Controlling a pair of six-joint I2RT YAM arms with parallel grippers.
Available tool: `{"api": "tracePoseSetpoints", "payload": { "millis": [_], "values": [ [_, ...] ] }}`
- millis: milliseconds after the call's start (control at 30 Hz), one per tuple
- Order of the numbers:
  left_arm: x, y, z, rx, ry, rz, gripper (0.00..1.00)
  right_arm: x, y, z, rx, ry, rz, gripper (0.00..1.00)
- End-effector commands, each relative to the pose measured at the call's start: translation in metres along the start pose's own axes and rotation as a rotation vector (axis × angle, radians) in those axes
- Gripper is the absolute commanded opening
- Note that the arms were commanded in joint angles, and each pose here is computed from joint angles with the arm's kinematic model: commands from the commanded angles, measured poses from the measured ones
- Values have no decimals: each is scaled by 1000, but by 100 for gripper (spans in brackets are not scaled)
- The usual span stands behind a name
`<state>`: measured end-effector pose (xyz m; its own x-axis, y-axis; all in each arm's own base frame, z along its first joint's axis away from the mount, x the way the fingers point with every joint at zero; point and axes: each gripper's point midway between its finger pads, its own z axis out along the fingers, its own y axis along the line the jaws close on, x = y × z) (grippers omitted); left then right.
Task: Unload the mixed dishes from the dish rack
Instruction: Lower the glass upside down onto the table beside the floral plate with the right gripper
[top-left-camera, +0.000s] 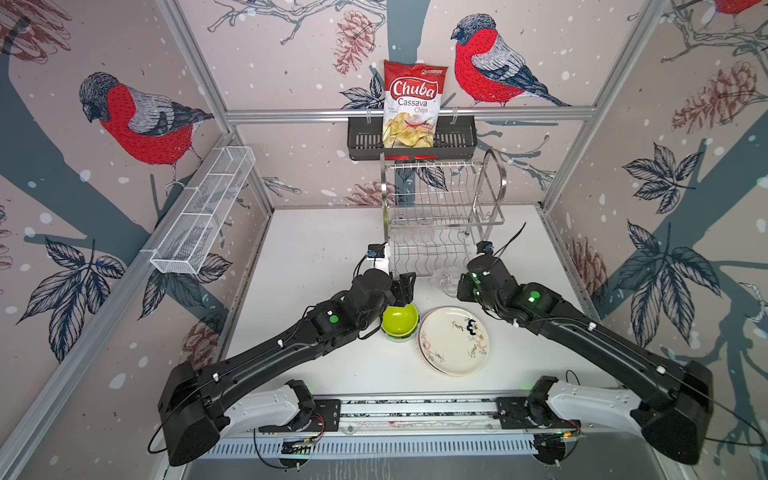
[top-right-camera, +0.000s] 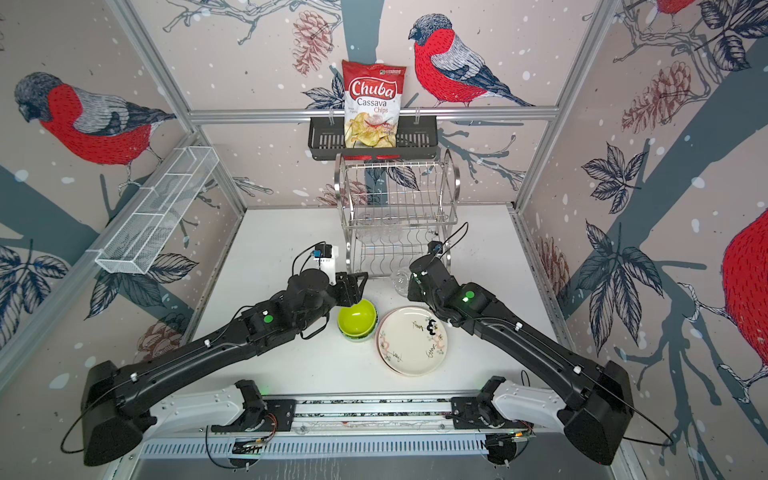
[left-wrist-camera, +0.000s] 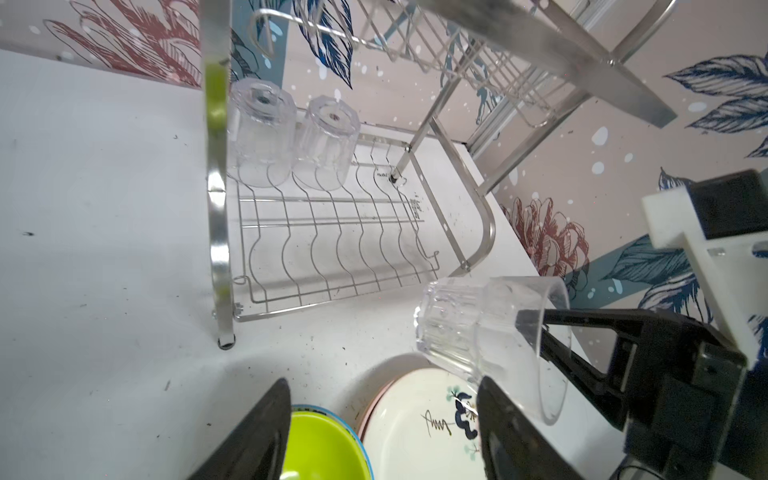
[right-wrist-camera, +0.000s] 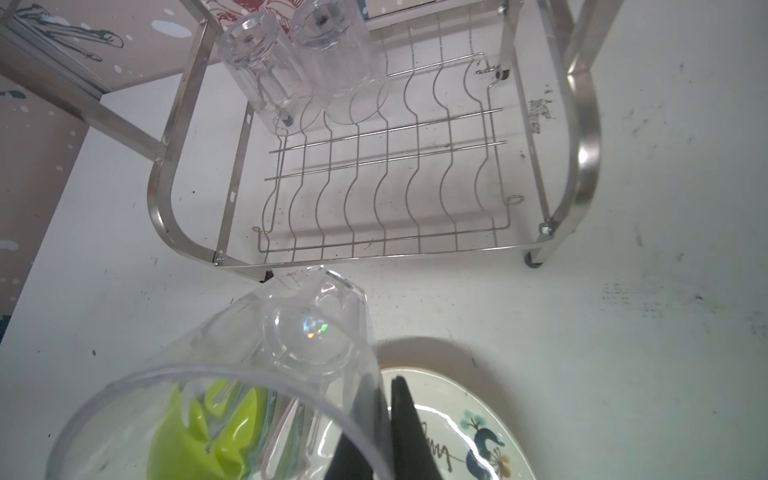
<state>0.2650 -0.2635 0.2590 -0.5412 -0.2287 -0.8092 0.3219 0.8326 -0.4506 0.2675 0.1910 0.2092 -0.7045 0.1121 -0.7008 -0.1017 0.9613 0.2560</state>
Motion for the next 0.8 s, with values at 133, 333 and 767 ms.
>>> {"api": "tracePoseSetpoints", "payload": {
  "millis": [133, 333, 767],
  "values": [
    [-15, 23, -12, -110, -81, -17, 72, 3, -50, -6, 130, 31, 75, 5],
    [-14, 27, -15, -118, -89, -27, 73, 11, -82, -6, 190, 62, 131, 7],
    [-10, 35, -14, -151, -77, -30, 74, 50, -129, 17, 367, 204, 107, 9]
  ]
}}
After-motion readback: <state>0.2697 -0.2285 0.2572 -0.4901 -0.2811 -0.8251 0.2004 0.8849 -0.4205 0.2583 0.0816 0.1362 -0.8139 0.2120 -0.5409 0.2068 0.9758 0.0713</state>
